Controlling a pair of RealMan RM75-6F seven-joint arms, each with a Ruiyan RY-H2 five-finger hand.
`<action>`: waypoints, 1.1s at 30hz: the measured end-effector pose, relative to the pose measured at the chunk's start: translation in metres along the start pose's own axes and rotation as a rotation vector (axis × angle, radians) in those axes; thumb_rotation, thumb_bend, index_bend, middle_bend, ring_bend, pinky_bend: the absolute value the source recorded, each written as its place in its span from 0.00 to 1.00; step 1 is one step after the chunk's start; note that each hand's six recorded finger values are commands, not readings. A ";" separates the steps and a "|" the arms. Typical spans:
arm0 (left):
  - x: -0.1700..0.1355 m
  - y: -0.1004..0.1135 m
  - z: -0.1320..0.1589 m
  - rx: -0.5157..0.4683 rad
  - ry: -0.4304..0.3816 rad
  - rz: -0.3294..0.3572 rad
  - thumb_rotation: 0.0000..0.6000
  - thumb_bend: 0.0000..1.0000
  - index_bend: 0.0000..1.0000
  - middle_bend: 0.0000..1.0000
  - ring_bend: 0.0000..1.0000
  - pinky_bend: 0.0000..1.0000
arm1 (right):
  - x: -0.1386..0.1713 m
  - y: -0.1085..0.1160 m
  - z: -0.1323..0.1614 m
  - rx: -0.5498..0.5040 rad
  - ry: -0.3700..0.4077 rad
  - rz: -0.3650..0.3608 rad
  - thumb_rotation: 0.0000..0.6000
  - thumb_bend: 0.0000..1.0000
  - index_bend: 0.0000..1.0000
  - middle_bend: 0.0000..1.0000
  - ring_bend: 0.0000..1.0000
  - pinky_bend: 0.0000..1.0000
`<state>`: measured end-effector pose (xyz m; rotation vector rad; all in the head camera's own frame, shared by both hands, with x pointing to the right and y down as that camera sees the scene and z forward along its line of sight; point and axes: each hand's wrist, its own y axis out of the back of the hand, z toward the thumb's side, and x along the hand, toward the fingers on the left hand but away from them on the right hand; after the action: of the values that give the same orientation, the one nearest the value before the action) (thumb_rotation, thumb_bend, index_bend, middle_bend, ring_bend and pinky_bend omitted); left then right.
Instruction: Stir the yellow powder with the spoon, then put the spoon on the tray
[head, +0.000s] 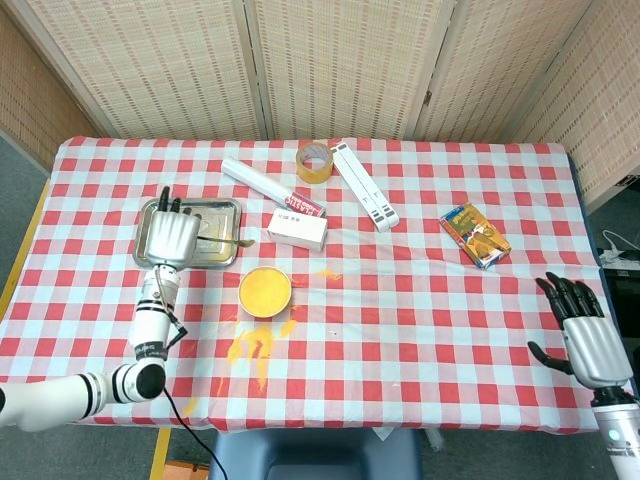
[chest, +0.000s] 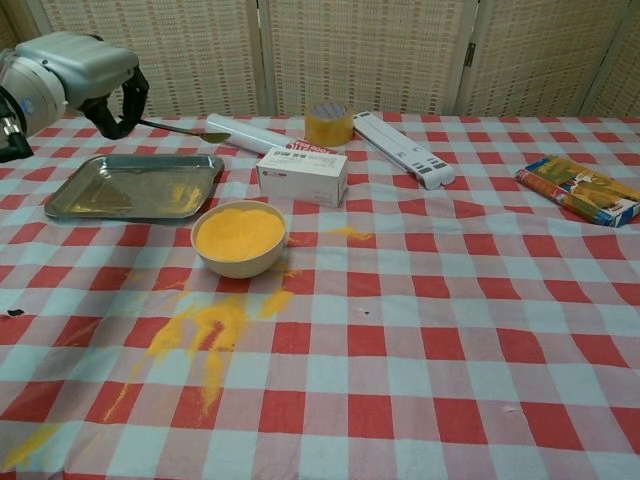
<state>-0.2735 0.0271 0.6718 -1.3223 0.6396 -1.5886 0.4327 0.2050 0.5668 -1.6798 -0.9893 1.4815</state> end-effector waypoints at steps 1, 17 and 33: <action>0.005 -0.004 -0.005 0.009 0.012 0.003 1.00 0.70 0.87 0.41 0.17 0.00 | 0.000 0.000 0.000 0.002 -0.003 0.000 1.00 0.18 0.00 0.00 0.00 0.00; 0.054 -0.078 -0.078 0.133 0.130 -0.046 1.00 0.65 0.85 0.41 0.17 0.00 | 0.002 -0.010 0.010 0.013 0.027 0.038 1.00 0.18 0.00 0.00 0.00 0.00; 0.047 -0.122 -0.063 0.047 0.080 -0.130 1.00 0.43 0.00 0.11 0.01 0.00 | 0.001 -0.012 0.009 0.023 0.017 0.040 1.00 0.18 0.00 0.00 0.00 0.00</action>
<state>-0.3719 0.0257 0.7782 -1.2925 0.5705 -1.7588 0.4224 0.2121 0.5758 -1.7022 -0.9310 1.4961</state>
